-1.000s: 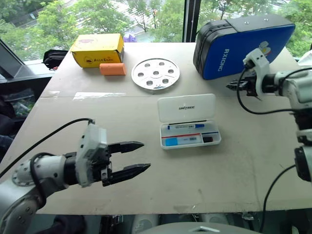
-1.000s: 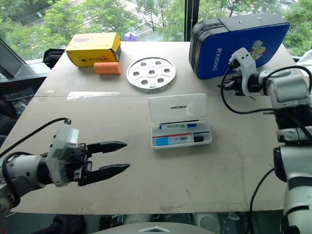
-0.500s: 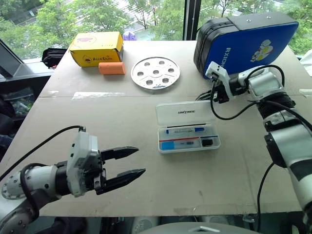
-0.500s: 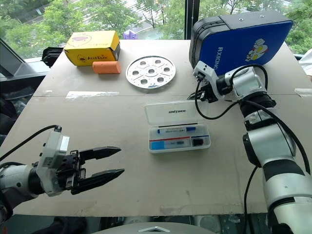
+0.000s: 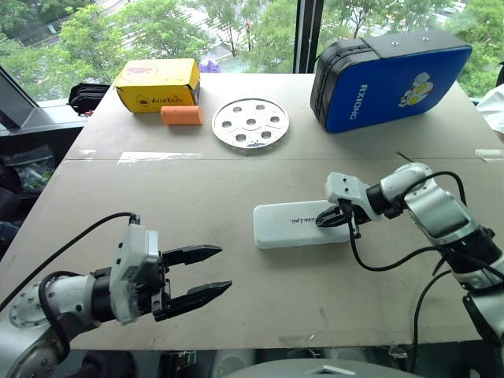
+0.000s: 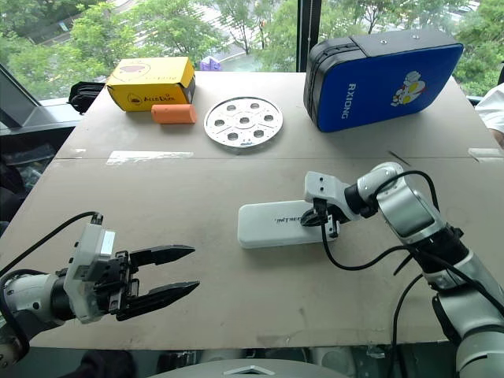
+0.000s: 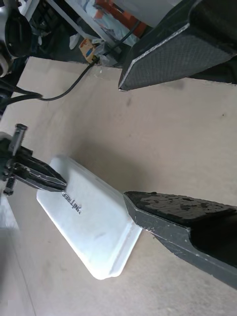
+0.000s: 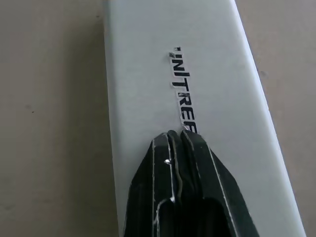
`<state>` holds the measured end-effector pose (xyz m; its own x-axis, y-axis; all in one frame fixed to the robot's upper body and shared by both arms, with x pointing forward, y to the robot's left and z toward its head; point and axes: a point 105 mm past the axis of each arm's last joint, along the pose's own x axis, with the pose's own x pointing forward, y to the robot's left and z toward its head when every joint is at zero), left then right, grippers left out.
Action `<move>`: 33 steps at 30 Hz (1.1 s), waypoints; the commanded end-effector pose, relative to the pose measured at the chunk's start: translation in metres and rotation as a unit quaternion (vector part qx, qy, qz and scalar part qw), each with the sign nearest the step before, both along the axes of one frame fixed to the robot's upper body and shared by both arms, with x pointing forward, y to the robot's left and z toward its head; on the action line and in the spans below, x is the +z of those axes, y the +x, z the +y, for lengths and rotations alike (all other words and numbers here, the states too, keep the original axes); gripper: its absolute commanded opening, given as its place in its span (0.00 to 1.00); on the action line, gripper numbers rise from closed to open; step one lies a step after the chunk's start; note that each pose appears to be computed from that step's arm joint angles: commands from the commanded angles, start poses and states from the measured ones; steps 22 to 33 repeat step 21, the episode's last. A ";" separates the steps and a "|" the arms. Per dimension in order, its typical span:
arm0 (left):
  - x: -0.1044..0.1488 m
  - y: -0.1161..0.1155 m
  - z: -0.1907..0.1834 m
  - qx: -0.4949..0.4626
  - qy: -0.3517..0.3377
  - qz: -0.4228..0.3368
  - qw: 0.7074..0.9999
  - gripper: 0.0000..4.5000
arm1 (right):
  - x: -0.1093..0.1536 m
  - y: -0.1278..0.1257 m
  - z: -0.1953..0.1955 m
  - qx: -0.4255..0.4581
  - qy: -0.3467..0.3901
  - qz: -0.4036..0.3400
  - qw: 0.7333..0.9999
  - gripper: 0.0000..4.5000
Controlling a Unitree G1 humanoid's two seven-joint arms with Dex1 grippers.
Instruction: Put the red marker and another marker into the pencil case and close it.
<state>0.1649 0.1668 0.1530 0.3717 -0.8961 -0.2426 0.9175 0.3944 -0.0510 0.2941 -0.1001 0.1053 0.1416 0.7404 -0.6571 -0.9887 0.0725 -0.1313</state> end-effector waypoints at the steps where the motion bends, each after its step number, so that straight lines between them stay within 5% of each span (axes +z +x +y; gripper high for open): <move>1: -0.004 0.005 0.001 0.017 0.002 -0.011 1.000 0.72 | 0.025 -0.019 0.002 -0.018 0.171 -0.001 0.985 0.01; 4: -0.002 0.007 -0.001 0.006 -0.019 -0.036 0.999 0.72 | 0.048 -0.029 -0.016 -0.040 0.218 -0.069 0.973 0.01; 7: -0.010 0.007 0.007 0.005 0.001 -0.021 1.000 0.72 | 0.045 -0.051 -0.056 -0.101 0.199 -0.087 0.971 0.19; 14: -0.034 -0.005 0.039 0.043 0.014 0.043 0.998 0.72 | 0.034 -0.115 -0.146 -0.250 0.136 -0.087 0.955 0.98; 19: -0.043 -0.008 0.047 0.050 0.033 0.053 0.997 0.72 | 0.032 -0.142 -0.174 -0.304 0.117 -0.089 0.941 0.99; 33: -0.042 -0.006 0.044 0.039 0.029 0.053 0.997 0.72 | 0.030 -0.143 -0.177 -0.306 0.115 -0.090 0.941 0.99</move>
